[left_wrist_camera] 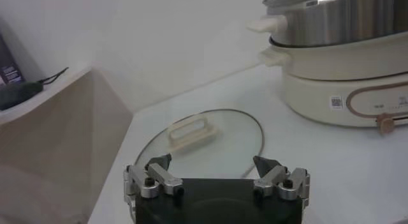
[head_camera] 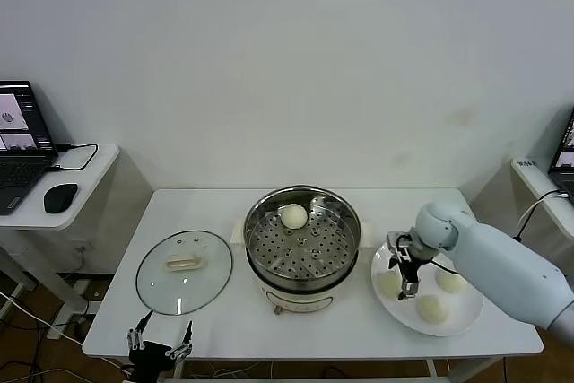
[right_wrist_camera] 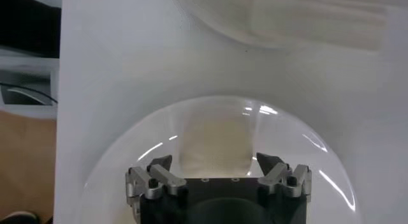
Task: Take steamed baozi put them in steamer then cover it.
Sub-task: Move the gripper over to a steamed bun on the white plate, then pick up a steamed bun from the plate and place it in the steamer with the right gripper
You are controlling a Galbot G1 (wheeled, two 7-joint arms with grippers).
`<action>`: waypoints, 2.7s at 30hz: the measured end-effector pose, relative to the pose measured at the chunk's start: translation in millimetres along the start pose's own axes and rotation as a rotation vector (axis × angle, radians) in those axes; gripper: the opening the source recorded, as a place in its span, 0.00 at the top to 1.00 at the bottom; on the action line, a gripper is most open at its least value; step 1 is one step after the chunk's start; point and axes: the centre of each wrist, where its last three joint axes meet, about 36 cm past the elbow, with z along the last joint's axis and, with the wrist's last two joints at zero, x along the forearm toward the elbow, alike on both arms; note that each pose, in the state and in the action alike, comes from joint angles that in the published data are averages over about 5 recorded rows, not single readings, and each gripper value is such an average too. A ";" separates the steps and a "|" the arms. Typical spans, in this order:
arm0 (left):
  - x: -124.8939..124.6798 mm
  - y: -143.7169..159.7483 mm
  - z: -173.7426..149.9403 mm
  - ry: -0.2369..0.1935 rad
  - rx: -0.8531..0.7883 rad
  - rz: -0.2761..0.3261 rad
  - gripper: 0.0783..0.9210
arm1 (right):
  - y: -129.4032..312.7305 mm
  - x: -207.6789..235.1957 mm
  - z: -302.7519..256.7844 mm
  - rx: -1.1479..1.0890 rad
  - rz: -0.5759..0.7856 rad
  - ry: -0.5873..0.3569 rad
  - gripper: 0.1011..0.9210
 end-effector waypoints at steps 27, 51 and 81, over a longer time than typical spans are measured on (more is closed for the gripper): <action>-1.8 -5.8 -8.7 -0.027 0.001 0.006 0.12 | 2.5 58.2 32.6 -0.059 0.039 -0.008 0.52; 4.0 -8.0 -33.7 -0.096 -0.011 0.014 0.12 | -49.6 231.2 -75.8 0.046 0.108 -0.121 0.51; 0.7 -1.1 -45.5 -0.138 0.007 -0.016 0.12 | -79.6 136.3 -308.9 0.202 -0.082 -0.089 0.51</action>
